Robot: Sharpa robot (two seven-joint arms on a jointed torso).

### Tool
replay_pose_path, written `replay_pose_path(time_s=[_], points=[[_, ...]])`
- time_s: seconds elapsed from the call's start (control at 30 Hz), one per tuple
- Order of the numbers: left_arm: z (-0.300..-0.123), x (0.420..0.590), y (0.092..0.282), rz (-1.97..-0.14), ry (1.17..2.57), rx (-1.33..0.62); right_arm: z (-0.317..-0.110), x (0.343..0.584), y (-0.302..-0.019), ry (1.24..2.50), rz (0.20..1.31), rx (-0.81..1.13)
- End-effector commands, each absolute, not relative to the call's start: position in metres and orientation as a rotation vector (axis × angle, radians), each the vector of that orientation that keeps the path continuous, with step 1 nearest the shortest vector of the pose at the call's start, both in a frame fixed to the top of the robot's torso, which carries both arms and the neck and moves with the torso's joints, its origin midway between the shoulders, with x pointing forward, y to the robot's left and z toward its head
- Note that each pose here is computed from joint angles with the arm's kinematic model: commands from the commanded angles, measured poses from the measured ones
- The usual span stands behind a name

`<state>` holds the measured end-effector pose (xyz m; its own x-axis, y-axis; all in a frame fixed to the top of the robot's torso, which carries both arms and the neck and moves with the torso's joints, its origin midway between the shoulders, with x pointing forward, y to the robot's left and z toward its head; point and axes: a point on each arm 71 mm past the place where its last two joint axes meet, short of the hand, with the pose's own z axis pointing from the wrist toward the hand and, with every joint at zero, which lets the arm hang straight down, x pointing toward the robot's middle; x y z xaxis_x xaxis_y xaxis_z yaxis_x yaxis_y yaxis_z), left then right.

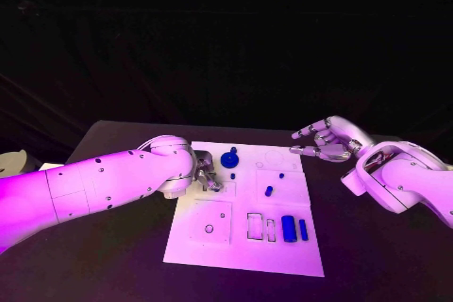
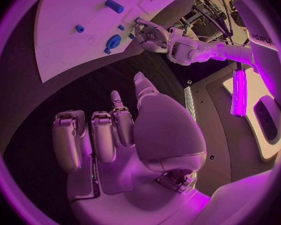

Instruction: Assemble the parts on the task board

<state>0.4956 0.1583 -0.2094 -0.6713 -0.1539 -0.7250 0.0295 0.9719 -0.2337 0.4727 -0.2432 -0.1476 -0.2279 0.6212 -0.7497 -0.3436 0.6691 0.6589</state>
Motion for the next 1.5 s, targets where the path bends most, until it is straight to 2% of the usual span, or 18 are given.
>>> replay_pose_path(time_s=[0.03, 0.57, 1.5], points=[[-0.2146, 0.4922, 0.1590, -0.259, 2.323, -0.051, -0.1485, 0.4721, -0.2419, 1.574, 0.912, 0.224], [-0.2144, 0.4917, 0.1587, -0.262, 2.320, -0.054, -0.1489, 0.4722, -0.2419, 1.577, 0.912, 0.224], [-0.2219, 0.4982, 0.1512, -0.221, 2.408, -0.003, -0.1491, 0.4715, -0.2411, 1.583, 0.913, 0.224]])
